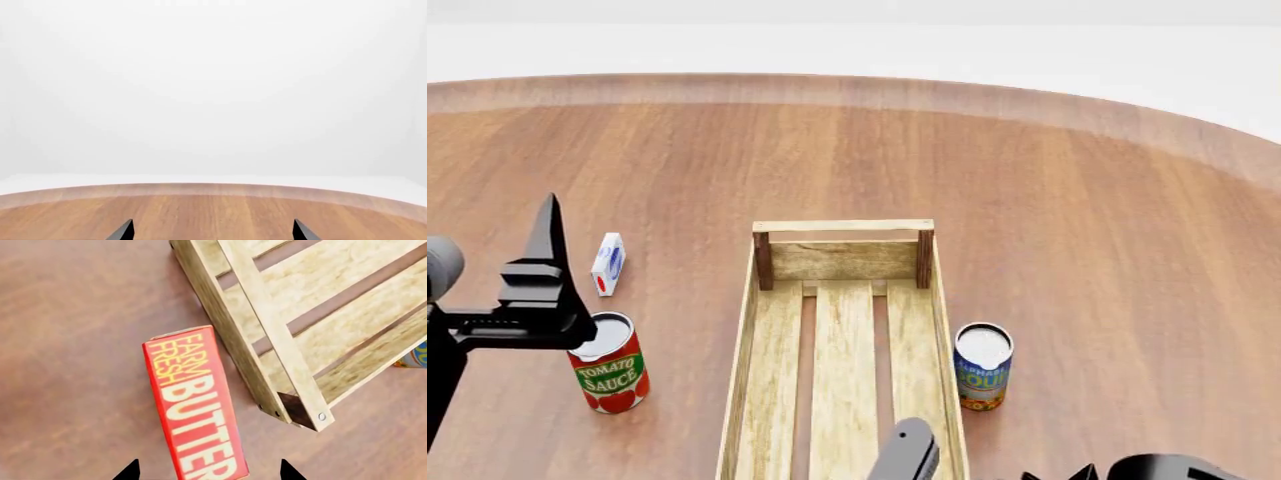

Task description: Pick up the butter and put it in the tray.

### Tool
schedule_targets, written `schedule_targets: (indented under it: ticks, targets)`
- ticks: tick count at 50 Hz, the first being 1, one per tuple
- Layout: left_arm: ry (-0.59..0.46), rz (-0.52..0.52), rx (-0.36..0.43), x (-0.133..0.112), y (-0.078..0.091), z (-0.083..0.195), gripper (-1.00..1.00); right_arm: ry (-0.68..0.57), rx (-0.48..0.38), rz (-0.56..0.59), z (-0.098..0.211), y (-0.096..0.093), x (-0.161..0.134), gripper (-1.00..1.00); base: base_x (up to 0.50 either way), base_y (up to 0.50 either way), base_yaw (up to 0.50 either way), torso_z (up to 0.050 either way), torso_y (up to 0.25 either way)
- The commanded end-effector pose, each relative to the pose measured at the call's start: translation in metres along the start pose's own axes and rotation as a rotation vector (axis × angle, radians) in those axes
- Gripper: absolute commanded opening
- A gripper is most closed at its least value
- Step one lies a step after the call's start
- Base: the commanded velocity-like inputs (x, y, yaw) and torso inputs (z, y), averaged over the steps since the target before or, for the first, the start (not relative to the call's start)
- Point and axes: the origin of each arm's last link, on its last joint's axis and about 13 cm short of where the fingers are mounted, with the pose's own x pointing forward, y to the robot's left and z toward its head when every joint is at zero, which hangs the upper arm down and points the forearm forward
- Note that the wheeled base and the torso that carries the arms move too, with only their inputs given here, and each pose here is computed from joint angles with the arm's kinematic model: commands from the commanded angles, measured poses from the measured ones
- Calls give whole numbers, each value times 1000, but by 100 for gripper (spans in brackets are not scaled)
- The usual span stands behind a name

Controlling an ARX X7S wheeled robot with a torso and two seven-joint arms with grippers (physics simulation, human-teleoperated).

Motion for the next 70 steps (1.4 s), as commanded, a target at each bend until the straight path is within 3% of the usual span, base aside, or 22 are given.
schedule_targets:
  ticks: [1, 16, 70]
  targets:
    - [2, -1, 2, 0, 0, -1, 100, 5, 14, 1, -4, -2, 5, 100, 0, 0, 0, 0, 0]
    - [3, -7, 4, -1, -1, -1, 100, 0, 29, 1, -6, -9, 11, 100, 0, 0, 0, 0, 0]
    - [-4, -26, 5, -7, -3, -1, 100, -34, 65, 148, -25, -12, 75, 100, 0, 0, 0, 0, 0]
